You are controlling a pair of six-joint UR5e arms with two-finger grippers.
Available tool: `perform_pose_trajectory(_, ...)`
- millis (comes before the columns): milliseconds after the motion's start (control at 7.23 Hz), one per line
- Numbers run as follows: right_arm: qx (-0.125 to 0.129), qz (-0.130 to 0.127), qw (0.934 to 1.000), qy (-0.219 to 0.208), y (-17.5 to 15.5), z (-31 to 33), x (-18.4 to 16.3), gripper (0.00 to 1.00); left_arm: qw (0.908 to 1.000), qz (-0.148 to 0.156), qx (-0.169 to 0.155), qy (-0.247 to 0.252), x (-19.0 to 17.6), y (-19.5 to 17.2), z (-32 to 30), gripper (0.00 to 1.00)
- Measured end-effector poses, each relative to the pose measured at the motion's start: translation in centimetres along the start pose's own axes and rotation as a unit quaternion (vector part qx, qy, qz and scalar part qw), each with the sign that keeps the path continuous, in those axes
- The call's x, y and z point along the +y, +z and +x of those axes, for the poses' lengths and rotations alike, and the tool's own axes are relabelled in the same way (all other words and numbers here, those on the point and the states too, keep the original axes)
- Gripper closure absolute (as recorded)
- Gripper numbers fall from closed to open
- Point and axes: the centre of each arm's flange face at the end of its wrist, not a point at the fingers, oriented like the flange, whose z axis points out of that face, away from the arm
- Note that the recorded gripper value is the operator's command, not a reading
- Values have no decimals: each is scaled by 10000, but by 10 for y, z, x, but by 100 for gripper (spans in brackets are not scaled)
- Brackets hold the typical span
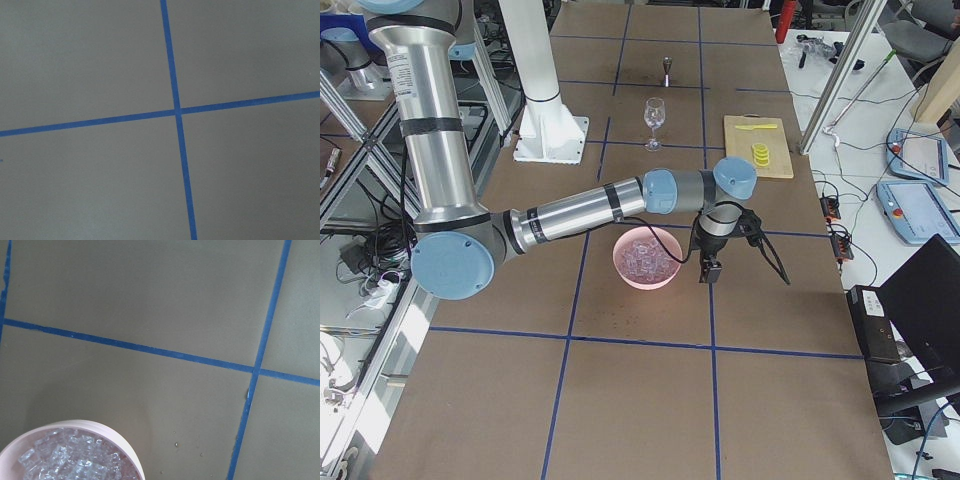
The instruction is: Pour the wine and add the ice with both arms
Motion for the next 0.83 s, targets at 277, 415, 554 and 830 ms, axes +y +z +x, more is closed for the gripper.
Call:
perform_pose_trajectory(277,41,102,9999,30,1,14,5,0,9999,-74,9,-67,5,8,-7,0)
perform_pose_trajectory(415,67,48,9999,124,11,29,8,0,9999,-89,10,-80,7,9,-8,0)
perform_pose_trajectory(554,81,-12,9996,281,24,52,12,0,9999,-102,11,-85,7,11,-9,0)
perform_pose_trajectory(830,82,74,9987,492,44,99,29,0,9999,-125,9,-100,8,13,-11,0)
